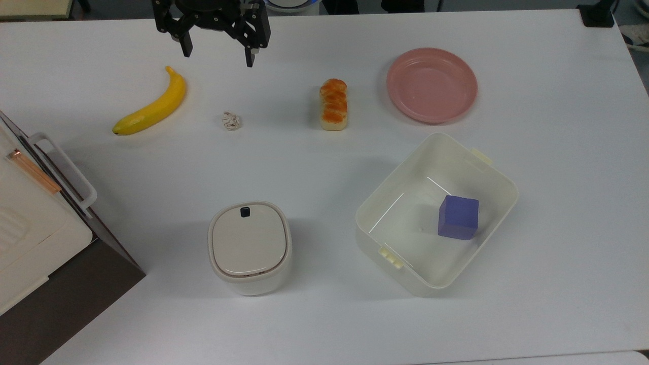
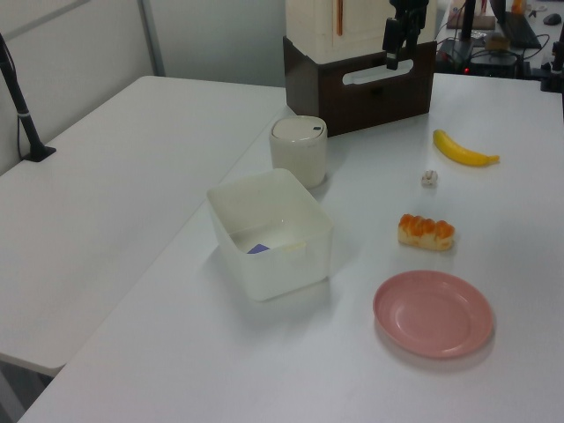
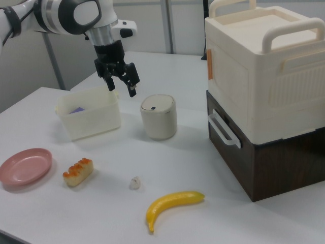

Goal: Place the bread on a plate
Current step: 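Move the gripper over the orange-topped bread roll and lower it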

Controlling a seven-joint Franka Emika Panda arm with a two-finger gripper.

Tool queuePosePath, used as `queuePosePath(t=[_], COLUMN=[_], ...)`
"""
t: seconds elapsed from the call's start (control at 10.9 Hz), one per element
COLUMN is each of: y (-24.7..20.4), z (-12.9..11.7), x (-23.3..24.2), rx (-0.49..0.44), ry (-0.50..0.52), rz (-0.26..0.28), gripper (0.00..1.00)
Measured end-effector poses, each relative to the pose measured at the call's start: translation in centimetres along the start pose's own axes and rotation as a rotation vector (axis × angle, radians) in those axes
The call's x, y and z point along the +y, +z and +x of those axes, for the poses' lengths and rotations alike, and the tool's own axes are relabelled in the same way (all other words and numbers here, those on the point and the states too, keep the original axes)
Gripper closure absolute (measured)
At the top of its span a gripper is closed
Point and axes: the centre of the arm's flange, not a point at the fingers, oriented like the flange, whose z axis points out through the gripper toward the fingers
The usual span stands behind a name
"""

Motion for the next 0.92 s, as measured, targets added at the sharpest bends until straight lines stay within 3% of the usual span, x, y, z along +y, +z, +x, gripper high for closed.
queuePosePath(t=[0.92], y=[1.2], z=[0.4], x=[-0.2], rx=[-0.018], ry=[-0.022], rz=[-0.028], gripper=[0.00])
